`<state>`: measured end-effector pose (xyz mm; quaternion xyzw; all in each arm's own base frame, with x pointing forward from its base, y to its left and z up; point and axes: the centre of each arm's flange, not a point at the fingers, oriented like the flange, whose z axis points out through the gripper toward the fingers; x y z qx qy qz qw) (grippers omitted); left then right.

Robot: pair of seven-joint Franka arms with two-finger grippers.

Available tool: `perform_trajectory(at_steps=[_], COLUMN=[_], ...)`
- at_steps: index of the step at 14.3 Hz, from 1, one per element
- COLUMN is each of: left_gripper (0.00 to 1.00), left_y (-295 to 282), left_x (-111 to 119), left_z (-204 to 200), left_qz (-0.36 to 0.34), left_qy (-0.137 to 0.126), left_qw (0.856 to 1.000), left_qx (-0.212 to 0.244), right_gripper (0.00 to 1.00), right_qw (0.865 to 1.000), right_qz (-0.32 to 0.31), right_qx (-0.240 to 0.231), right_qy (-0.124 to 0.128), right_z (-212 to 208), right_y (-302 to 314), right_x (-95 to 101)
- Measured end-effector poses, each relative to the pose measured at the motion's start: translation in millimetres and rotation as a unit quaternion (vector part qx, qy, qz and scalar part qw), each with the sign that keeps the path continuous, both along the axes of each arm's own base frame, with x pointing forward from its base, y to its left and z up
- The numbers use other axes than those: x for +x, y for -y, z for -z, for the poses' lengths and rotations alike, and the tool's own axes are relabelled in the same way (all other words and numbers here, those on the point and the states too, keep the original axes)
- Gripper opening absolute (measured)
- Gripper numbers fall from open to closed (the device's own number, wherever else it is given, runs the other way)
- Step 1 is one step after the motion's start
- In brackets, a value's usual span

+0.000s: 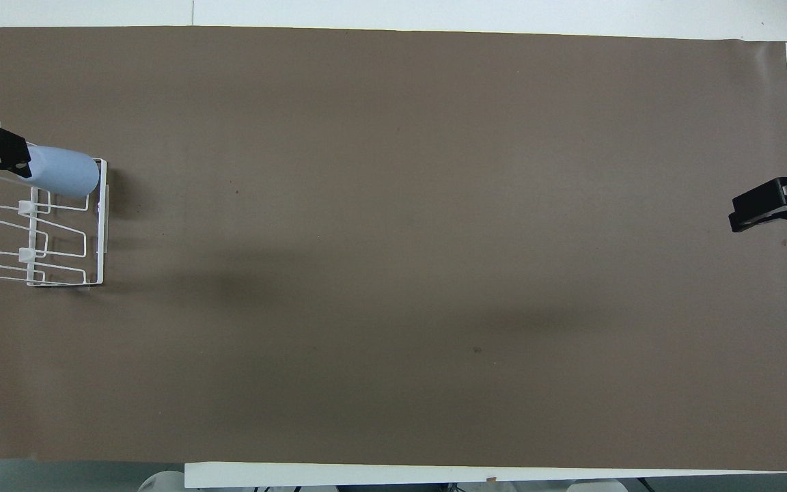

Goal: Hang cup on cup holder
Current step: 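Release the cup and draw the left gripper back from the rack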

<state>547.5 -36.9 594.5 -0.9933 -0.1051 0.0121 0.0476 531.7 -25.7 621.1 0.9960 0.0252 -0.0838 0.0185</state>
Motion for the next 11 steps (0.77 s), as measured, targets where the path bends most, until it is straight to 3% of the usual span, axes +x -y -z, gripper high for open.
perform_trajectory(at_steps=[4,11], left_gripper=[1.00,1.00], left_y=[-1,13], left_x=[-8,-7], left_z=[-24,-30], left_qz=[0.071,0.098], left_qy=[0.009,0.010], left_qw=[0.995,0.993], left_qx=[-0.064,-0.065], right_gripper=[1.00,1.00], right_qw=[1.000,1.000], right_qz=[0.000,0.000], right_qx=[0.000,0.000], right_qy=[0.000,0.000], right_z=[0,0], right_y=[0,0], right_x=[0.0,0.0])
